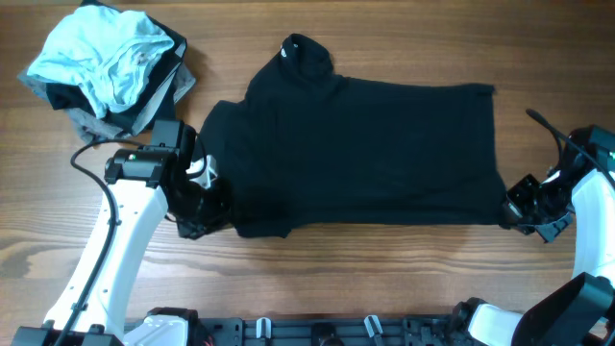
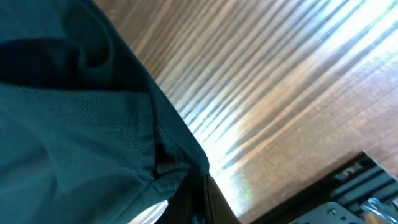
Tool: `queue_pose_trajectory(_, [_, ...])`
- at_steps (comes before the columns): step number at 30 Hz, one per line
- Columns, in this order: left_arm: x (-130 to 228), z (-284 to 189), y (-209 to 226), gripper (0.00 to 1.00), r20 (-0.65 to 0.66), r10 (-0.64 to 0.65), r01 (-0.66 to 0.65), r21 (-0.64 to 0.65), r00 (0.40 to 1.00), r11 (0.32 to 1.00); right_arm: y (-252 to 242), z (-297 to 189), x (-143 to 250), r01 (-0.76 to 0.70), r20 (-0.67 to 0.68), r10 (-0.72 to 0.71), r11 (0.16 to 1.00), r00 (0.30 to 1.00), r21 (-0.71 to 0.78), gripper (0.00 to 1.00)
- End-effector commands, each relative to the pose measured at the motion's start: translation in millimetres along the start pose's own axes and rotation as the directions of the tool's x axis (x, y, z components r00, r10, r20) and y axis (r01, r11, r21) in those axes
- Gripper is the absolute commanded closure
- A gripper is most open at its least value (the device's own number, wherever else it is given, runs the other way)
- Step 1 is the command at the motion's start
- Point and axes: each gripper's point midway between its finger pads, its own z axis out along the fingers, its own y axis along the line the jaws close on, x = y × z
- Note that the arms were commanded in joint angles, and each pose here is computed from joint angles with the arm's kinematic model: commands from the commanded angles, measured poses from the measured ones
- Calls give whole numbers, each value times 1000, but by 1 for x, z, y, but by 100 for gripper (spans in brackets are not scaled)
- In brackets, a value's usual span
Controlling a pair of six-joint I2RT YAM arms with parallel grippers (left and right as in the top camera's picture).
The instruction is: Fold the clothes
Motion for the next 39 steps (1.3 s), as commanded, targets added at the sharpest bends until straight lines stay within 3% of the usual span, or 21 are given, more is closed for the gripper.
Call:
queue_pose_trajectory(1, [7,-3,-2,96,-13,-1,2,11,1000,1000,-8,-7,-15,-47,79,43,998,996,42,96])
queue_pose_trajectory(3, [-2,-3,-6,96,21,16,-17,27,1000,999,0,-7,-21,-33,99,33,999,995,0,96])
queue_pose_trajectory(6, [-34,-7,-24,96,155,79,-93,85,985,992,36,-11,-32,112,138,-88,978,986,-178,96])
queue_pose_trajectory(14, [-107,-33,-68,96,486,201,-291,115,850,950,41,-16,-55,-57,195,102,973,975,-222,96])
queue_pose_trajectory(19, [-121,-15,-63,96,480,229,-284,43,847,958,33,-15,-69,-154,248,203,967,947,-202,96])
queue_pose_trajectory(24, [-142,2,-44,96,482,232,-233,-60,845,971,34,0,-73,-161,222,201,970,954,-184,94])
queue_pose_trajectory(27, [-150,5,-46,96,494,234,-236,-60,837,970,39,13,-73,-152,179,185,971,966,-185,92])
queue_pose_trajectory(32, [-162,1,-40,96,535,230,-207,-102,813,973,63,23,-68,83,148,-44,960,988,-266,96])
queue_pose_trajectory(39, [-170,-6,-29,96,560,178,-149,-97,809,984,74,19,-72,189,192,-135,934,972,-302,91])
